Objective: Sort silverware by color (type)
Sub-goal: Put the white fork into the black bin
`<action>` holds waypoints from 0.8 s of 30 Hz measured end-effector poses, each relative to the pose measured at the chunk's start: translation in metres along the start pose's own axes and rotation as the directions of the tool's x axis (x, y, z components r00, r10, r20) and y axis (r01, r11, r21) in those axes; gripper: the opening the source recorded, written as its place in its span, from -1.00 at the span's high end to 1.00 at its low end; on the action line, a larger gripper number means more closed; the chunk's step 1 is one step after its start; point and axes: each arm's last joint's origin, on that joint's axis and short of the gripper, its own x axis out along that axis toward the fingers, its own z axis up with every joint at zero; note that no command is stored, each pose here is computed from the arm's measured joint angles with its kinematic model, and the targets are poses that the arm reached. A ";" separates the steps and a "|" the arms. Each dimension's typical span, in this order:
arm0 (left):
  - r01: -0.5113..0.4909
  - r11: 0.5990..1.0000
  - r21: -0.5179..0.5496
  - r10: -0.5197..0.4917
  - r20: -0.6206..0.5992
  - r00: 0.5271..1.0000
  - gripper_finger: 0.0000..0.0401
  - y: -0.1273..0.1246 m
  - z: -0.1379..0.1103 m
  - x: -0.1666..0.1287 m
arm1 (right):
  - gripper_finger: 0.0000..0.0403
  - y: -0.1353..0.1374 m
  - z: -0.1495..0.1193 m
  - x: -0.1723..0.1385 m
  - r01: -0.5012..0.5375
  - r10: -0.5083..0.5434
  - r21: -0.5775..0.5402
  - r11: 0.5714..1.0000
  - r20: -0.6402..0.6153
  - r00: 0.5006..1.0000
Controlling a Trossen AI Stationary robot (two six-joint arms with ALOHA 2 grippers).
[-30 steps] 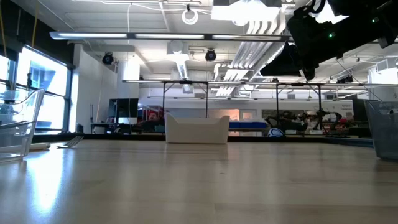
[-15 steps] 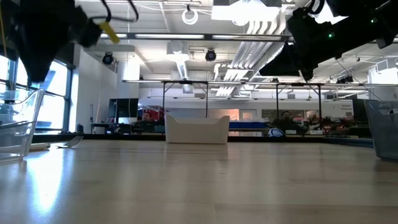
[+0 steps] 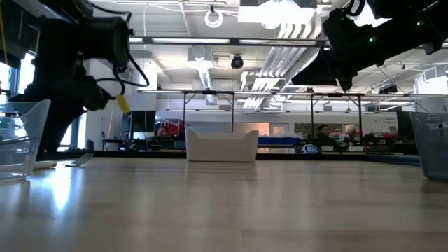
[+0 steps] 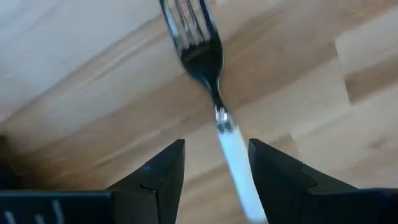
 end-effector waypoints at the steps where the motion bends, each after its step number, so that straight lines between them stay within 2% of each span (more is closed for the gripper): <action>1: 0.016 1.000 -0.006 -0.016 -0.001 1.000 0.16 0.002 0.002 0.004 | 1.00 0.000 0.000 0.000 0.000 0.000 0.000 1.000 0.000 1.000; 6: 0.121 0.992 -0.023 -0.120 0.005 0.993 0.20 0.005 0.008 0.020 | 1.00 0.000 0.000 0.000 0.000 0.000 0.001 1.000 0.001 1.000; 12: 0.094 0.996 0.001 -0.094 0.004 0.996 0.29 0.013 0.008 0.026 | 1.00 0.000 0.000 0.000 0.000 0.000 0.001 1.000 0.001 1.000; 16: 0.071 0.997 0.034 -0.071 0.017 0.997 0.48 0.017 0.007 0.030 | 1.00 0.000 0.000 0.000 0.000 0.000 0.001 1.000 0.001 1.000; 22: 0.050 0.991 0.123 -0.054 0.030 0.998 0.90 0.018 0.007 0.030 | 1.00 0.000 0.000 0.000 0.000 0.000 0.001 1.000 0.001 1.000; 24: 0.048 0.986 0.161 -0.054 0.035 0.998 0.94 0.016 0.008 0.029 | 1.00 0.000 0.000 0.000 0.001 -0.001 0.001 1.000 0.002 1.000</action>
